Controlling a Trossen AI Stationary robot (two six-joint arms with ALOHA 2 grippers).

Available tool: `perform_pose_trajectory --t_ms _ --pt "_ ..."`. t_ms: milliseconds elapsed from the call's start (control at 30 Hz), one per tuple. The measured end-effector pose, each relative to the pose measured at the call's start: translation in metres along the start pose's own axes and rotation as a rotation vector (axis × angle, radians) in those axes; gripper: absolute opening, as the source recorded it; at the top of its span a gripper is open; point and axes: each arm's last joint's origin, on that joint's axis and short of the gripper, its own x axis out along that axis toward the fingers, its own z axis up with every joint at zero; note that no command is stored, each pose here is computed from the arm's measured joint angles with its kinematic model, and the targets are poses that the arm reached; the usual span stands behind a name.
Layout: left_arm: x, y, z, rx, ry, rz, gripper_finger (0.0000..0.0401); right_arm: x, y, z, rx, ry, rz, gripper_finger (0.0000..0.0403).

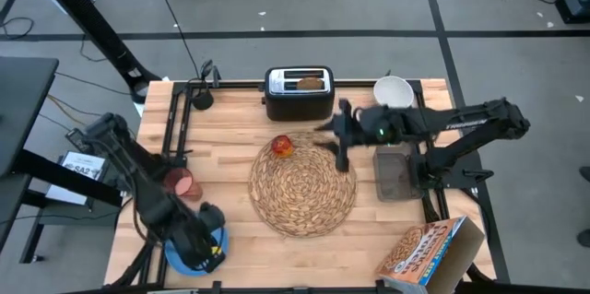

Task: Arrange a breakfast setting
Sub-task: Put the blue plate on top of the brown table mat to the bottom of the red apple

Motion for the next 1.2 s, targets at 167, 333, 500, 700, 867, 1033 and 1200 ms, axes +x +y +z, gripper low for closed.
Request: perform_pose_trajectory --t_ms 167,333,500,700,867,1033,1200 --pt "0.028 -0.002 -0.01 -0.033 -0.004 0.114 0.0071 -0.011 0.037 -0.002 0.063 -0.004 0.073 0.0176" --pt "0.052 -0.008 -0.013 -0.037 -0.008 0.15 0.0085 -0.023 0.061 -0.008 0.141 0.025 0.07 0.0176" --pt "0.068 -0.012 -0.013 -0.041 0.001 0.159 0.0131 -0.032 0.078 -0.013 0.193 0.046 0.082 0.0176" --pt "0.083 -0.012 -0.014 -0.054 0.007 0.2 0.0181 -0.038 0.087 -0.016 0.225 0.062 0.094 0.0176" --pt "0.098 -0.009 -0.012 -0.083 0.017 0.25 0.0187 -0.039 0.089 -0.017 0.228 0.066 0.103 0.0176" --pt "0.11 -0.01 -0.005 -0.102 0.022 0.27 0.0187 -0.04 0.09 -0.017 0.227 0.067 0.109 0.0176" --pt "0.127 -0.009 0.002 -0.115 0.055 0.319 0.0187 -0.04 0.09 -0.017 0.225 0.072 0.11 0.0176"
